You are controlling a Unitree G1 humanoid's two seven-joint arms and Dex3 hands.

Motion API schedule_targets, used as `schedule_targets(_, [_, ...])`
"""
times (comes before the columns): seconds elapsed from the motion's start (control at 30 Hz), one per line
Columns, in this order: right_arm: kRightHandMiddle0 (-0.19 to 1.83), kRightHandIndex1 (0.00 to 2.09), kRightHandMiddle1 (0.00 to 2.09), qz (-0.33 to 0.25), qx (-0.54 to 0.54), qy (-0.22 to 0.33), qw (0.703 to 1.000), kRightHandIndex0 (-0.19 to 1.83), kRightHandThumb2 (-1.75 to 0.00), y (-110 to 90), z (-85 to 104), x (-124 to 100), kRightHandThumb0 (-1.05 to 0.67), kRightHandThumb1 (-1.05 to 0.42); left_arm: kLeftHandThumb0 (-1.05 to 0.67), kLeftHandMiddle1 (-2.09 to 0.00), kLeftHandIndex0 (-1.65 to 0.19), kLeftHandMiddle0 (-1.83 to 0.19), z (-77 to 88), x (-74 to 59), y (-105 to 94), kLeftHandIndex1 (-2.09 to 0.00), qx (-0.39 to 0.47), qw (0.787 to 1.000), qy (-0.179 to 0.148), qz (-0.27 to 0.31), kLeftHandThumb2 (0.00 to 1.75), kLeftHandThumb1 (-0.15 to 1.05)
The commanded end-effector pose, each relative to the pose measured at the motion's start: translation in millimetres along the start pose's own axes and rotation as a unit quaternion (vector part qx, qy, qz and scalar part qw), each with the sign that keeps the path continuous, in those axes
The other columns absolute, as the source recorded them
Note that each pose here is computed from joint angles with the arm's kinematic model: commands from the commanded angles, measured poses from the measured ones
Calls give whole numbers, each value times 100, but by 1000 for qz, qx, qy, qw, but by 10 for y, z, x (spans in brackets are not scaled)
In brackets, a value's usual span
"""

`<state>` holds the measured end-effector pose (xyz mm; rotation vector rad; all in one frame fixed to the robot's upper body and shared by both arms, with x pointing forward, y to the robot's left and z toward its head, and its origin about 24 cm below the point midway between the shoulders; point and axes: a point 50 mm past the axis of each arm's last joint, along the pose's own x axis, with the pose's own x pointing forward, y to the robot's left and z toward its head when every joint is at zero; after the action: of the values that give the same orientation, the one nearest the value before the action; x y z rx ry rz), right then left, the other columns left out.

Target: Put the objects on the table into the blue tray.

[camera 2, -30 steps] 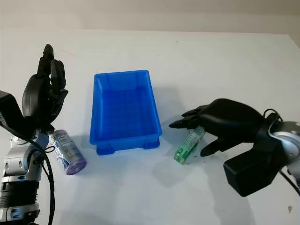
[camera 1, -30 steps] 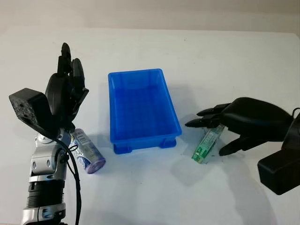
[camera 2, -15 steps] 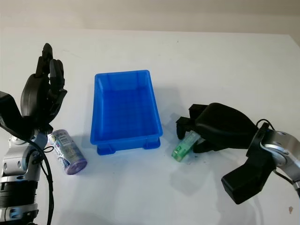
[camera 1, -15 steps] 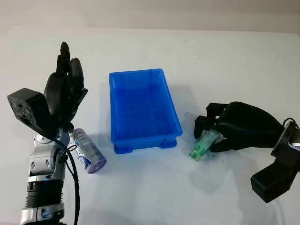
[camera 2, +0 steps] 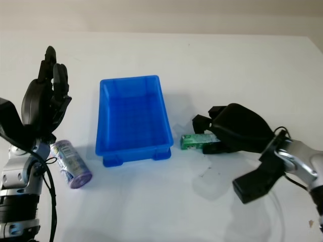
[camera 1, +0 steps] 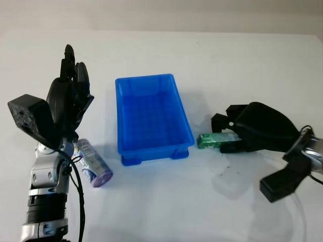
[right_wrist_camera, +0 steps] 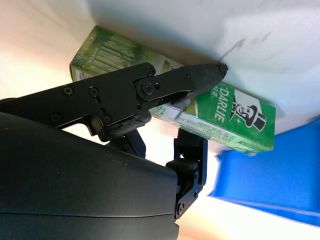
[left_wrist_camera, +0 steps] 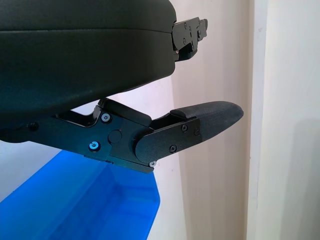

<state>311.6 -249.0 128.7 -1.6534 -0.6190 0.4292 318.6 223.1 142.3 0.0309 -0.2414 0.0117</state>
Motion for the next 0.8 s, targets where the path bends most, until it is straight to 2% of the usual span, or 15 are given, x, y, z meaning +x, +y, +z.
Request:
schedule_targets(0.0, [61,209,209,-22,-11,14,1000,83,-8,-81,-76,105,-48,-104,-70,0,19,19,33,8,9,0,3,1000,-9,2,72,105])
schedule_targets(0.27, [68,209,209,-78,-63,65,993,82,-10,-337,-338,349,-49,-105,-71,0,19,19,29,-8,15,0,6,1000,-9,7,73,105])
schedule_targets(0.37, [65,209,209,-126,-74,74,987,78,-7,-474,-352,453,-48,-104,-71,0,19,19,17,-16,12,0,3,1000,-9,7,72,105])
schedule_targets(0.57, [77,209,209,-221,-89,53,970,96,-5,-734,-199,713,-45,-98,-71,0,19,19,-6,-37,9,0,2,1000,-4,8,71,105])
schedule_targets(0.77, [73,209,209,-256,-55,-12,965,95,-6,-846,54,908,-44,-102,-71,0,19,19,-24,-59,-6,0,0,1000,-1,12,70,105])
